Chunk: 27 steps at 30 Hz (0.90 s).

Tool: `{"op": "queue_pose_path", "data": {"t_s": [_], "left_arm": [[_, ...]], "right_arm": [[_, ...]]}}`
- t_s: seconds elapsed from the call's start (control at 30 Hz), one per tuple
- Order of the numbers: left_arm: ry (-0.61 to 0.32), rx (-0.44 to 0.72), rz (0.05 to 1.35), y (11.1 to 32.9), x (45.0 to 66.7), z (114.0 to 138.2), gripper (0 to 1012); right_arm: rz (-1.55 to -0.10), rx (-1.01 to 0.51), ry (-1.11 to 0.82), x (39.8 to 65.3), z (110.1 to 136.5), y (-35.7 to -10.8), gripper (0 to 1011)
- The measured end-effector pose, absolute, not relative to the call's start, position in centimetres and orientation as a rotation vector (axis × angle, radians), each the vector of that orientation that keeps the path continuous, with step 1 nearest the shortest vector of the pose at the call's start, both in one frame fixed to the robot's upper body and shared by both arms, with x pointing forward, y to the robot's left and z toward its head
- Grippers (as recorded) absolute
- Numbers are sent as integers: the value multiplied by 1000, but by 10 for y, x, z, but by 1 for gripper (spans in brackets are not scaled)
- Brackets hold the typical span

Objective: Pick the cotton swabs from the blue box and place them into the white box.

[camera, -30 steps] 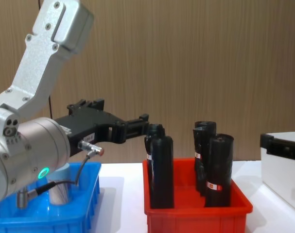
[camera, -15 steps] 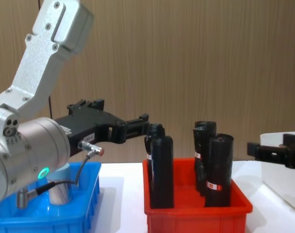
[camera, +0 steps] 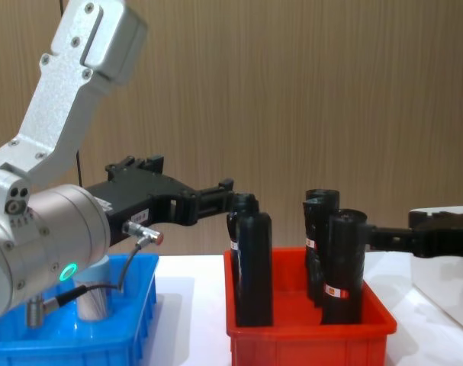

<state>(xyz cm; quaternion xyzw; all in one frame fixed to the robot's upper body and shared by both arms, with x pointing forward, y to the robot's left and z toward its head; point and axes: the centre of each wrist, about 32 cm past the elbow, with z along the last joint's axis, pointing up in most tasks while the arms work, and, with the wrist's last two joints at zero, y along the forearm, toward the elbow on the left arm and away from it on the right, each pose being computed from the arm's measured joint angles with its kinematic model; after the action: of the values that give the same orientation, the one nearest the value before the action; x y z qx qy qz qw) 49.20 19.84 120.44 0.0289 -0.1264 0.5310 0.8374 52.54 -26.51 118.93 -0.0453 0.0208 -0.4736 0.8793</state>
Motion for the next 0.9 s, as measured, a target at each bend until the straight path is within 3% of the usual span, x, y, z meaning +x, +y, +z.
{"op": "queue_pose_path", "data": {"t_s": [0.9], "left_arm": [[-268, 61, 1124, 198, 492, 1204, 1004]], "right_arm": [[-940, -146, 89, 591, 1183, -248, 1001]]}}
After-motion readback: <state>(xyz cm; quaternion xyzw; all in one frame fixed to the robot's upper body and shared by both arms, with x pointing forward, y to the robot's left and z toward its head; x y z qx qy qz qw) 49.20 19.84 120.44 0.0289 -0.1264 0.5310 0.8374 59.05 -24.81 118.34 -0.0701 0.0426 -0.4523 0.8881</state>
